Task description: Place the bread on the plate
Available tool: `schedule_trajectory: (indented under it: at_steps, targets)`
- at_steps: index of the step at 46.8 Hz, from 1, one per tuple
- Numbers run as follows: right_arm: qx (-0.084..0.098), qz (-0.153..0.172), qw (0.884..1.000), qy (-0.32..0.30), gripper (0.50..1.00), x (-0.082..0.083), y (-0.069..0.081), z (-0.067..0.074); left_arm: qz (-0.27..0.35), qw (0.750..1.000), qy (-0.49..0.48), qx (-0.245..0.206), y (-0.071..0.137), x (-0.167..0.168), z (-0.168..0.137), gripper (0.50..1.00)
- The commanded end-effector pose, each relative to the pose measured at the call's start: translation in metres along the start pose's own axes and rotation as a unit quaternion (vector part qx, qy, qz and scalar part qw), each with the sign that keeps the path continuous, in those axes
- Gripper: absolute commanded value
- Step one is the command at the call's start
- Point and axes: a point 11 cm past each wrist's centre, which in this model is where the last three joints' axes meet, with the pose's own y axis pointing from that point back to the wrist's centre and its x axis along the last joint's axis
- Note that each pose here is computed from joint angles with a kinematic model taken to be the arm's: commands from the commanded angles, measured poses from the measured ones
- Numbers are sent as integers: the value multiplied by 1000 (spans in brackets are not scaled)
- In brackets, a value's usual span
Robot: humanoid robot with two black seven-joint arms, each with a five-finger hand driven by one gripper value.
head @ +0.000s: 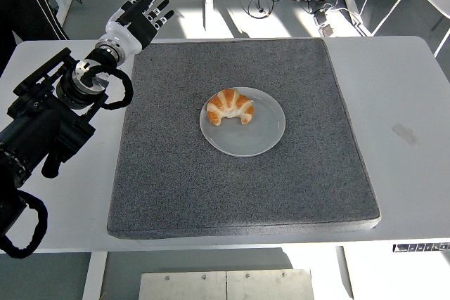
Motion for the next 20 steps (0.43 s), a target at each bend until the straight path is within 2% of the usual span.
schedule_trajectory:
  at_steps: [1,20]
  targets:
    - [0,0,1000,0,1000,0,0,0,4,1000,10,0,3,9,-4,980]
    - [0,-1,1000,-1,1000,0,0,0,7,999,33,-3,7,21,-9,980]
